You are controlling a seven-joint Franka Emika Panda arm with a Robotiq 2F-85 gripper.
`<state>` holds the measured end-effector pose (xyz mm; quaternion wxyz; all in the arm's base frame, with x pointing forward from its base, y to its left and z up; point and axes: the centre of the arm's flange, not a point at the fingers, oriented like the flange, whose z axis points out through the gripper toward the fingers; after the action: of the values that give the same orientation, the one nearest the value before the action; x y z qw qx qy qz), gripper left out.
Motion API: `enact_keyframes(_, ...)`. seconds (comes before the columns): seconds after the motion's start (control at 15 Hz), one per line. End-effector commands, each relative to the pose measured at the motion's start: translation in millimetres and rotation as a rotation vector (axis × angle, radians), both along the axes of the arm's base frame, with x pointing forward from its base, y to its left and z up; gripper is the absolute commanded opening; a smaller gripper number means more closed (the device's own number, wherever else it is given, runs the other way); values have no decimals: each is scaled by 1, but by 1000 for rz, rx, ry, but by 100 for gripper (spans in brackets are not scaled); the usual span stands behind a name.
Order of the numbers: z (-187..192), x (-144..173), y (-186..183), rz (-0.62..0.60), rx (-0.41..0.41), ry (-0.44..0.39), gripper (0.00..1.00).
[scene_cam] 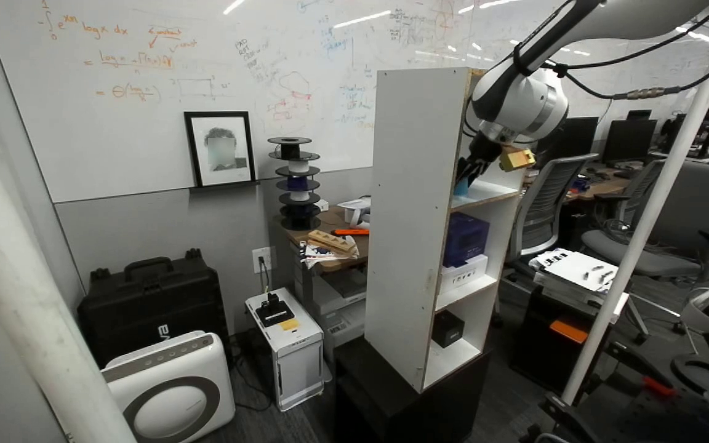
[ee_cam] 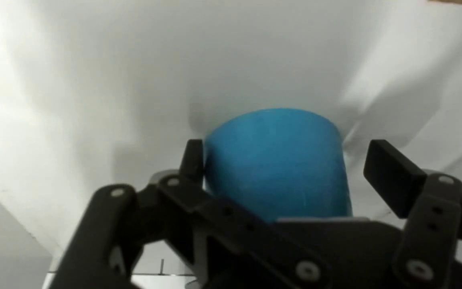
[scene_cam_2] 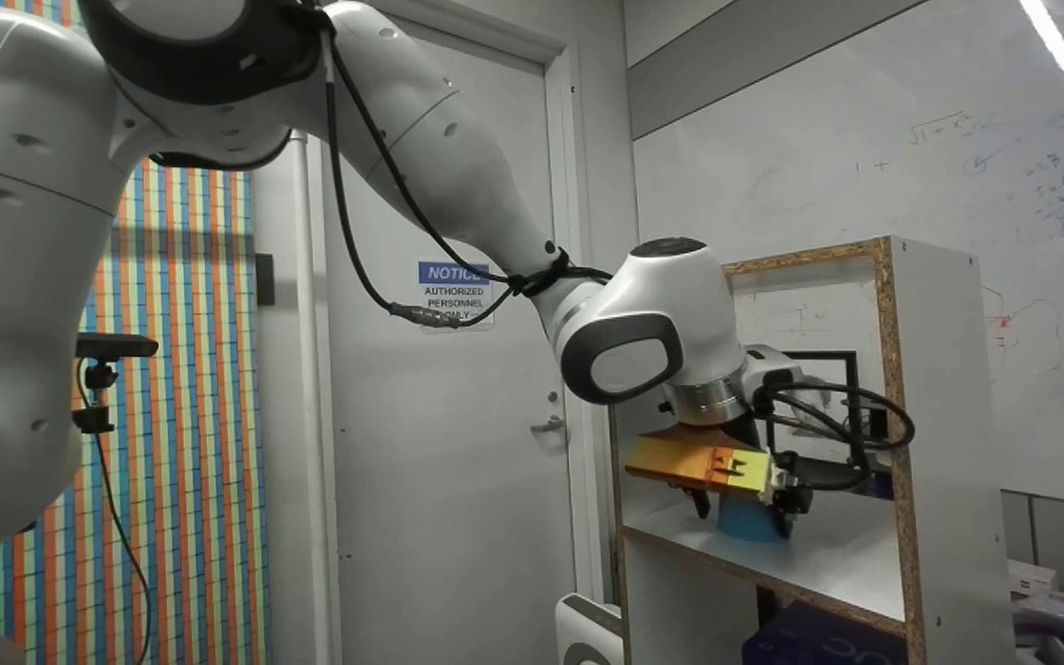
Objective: Put the blue cup on top of the shelf
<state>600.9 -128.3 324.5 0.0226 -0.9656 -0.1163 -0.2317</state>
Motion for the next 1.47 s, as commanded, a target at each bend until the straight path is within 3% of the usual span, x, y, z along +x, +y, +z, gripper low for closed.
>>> enact_keyframes(0.0,-11,-3,17,70,5,-106,100)
enact_keyframes(0.07,-12,-5,21,81,1,-122,75)
enact_keyframes(0.13,-12,-8,22,90,-4,-137,74)
enact_keyframes(0.33,-6,-17,20,92,-26,-189,55)
enact_keyframes(0.6,-5,-30,23,74,-20,-208,55)
enact_keyframes(0.87,1,-62,22,-5,34,-128,55)
enact_keyframes(1.4,40,-173,14,-119,49,-10,55)
